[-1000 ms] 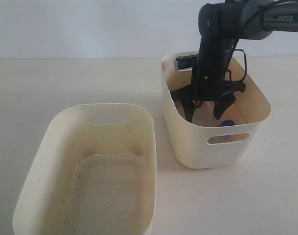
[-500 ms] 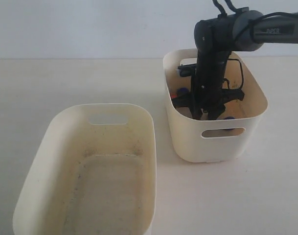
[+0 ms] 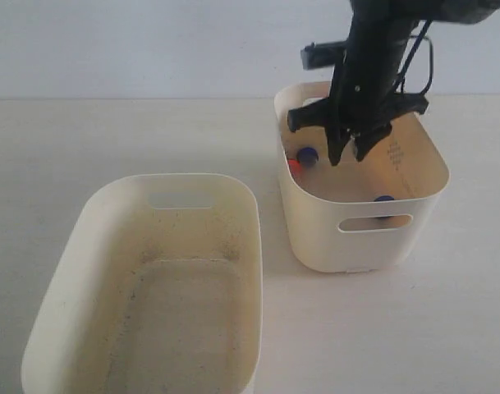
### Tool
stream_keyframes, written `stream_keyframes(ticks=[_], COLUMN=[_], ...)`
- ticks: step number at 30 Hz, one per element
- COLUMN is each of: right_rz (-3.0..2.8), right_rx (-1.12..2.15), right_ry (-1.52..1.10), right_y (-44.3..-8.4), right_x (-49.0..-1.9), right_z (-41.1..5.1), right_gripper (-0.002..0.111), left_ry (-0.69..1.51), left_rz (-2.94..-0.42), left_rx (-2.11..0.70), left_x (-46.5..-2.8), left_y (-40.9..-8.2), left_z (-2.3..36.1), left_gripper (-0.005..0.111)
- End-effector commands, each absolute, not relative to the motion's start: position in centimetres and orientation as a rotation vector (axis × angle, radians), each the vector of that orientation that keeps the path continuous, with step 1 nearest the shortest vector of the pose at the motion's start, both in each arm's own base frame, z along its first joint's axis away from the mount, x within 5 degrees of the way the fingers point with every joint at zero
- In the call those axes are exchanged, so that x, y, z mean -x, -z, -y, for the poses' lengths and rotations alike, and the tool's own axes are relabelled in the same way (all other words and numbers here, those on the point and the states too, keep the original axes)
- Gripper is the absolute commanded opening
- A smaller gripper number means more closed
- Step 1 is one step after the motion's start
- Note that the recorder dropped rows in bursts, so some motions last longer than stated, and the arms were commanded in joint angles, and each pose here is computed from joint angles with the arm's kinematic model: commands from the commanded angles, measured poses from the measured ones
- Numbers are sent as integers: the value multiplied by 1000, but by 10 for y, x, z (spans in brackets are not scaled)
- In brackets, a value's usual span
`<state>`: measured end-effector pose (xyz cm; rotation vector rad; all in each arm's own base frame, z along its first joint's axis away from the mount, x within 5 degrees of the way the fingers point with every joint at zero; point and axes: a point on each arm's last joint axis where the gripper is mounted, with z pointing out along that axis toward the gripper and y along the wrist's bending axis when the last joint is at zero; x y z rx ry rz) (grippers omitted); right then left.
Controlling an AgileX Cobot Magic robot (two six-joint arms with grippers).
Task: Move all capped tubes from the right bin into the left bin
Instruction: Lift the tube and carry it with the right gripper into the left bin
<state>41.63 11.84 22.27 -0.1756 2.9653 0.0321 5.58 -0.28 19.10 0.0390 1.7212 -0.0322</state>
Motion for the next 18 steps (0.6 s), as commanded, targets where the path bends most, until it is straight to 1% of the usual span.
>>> stream_keyframes(ticks=[1, 4, 7, 12, 15, 18], right_rz=[-2891, -2822, -2796, -2797, -2749, -2511], right_rx=[246, 304, 318, 442, 593, 798], right_ry=[-24, -34, -110, -379, -666, -1064], right_y=[-278, -305, -321, -328, -327, -334], right_x=[-395, -384, -368, -328, -295, -258], right_z=[-110, -107, -107, -115, -124, -139], right_gripper=[0, 0, 0, 0, 0, 0], left_ry=[36, 36, 36, 36, 36, 36], left_rz=[-1710, -1710, -1710, -1710, -1710, -1710], left_rx=[-32, -32, -32, -32, -32, -32], left_x=[-56, -56, -56, -56, -56, -56], left_y=[-193, -193, -193, -193, -193, -193], left_z=[3, 3, 3, 3, 3, 3], left_gripper=[4, 4, 4, 4, 4, 4])
